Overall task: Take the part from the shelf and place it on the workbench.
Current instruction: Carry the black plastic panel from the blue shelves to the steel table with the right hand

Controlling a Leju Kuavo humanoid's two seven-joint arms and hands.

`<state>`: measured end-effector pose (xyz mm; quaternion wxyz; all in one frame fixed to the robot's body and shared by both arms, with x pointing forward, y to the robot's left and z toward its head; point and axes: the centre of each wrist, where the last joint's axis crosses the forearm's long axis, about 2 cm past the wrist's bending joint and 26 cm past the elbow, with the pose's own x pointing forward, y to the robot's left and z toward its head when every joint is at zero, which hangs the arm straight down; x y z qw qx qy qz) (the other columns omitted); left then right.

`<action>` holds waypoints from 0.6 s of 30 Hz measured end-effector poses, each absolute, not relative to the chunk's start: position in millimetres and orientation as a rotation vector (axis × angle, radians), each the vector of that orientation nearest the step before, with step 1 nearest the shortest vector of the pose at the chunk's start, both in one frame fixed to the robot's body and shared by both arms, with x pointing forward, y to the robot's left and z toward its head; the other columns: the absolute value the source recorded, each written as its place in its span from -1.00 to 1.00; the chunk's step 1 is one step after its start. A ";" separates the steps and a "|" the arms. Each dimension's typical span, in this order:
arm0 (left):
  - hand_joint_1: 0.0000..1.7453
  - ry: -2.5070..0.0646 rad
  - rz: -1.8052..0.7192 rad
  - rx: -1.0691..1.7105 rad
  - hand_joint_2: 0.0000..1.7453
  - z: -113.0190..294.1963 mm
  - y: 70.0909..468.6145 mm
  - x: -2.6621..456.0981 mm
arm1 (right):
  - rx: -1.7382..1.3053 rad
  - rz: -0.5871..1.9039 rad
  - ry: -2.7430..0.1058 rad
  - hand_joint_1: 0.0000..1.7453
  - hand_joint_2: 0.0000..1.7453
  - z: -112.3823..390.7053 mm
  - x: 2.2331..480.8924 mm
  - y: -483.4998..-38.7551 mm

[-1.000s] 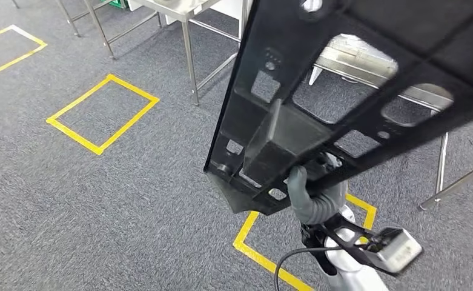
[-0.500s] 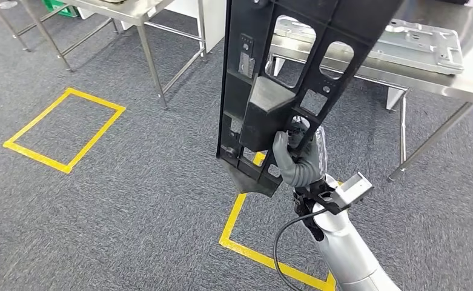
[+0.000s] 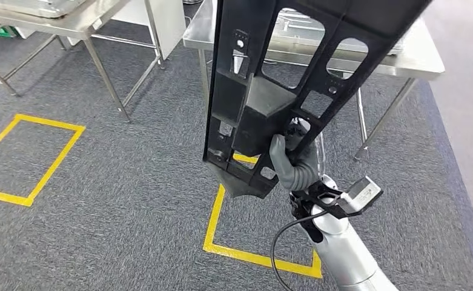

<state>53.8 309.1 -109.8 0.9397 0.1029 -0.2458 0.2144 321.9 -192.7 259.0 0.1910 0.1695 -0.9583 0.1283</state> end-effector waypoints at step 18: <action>-1.00 -0.493 0.451 0.172 1.00 -109.3 304.2 58.9 | 0.559 0.372 -2.706 1.00 1.00 261.8 307.2 -188.4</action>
